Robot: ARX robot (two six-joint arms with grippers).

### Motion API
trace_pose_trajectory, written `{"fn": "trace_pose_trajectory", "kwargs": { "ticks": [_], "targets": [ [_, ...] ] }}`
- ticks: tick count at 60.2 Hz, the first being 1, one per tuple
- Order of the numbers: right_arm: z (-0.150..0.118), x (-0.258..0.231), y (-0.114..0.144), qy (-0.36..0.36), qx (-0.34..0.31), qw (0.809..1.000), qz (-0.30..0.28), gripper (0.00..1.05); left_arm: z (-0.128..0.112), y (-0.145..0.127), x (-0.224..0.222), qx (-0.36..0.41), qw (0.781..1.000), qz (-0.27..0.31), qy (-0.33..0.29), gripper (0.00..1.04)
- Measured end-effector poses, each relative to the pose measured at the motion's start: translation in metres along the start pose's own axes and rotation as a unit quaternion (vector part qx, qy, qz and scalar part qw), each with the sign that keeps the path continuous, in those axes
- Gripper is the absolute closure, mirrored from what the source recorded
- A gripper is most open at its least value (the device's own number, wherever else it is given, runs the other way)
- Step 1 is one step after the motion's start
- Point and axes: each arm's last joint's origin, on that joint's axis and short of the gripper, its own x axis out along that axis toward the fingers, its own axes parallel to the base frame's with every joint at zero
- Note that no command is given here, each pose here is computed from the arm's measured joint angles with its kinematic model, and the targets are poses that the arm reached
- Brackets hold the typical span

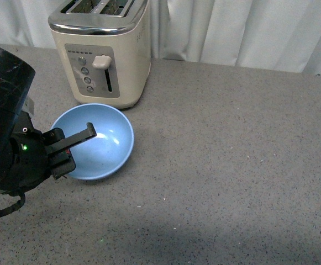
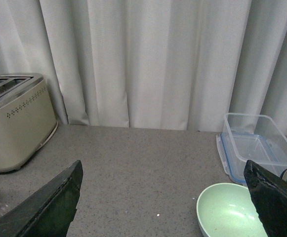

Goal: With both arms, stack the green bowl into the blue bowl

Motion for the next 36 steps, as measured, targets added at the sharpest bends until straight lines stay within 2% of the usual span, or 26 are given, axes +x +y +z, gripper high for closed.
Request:
{"fn": "trace_pose_trajectory", "kwargs": {
  "ticks": [5,24,36],
  "targets": [
    [0.0,0.0,0.0,0.0,0.0,1.0,0.0,0.09,0.0,-0.004,-0.004,-0.006,1.0,-0.014,0.002,1.01],
    [0.0,0.0,0.0,0.0,0.0,1.0,0.0,0.09,-0.017,-0.034,-0.031,0.003,0.996,-0.089,0.017,1.01],
    [0.0,0.0,0.0,0.0,0.0,1.0,0.0,0.09,-0.038,-0.06,-0.046,-0.002,0.991,-0.132,0.036,1.01]
  ]
}}
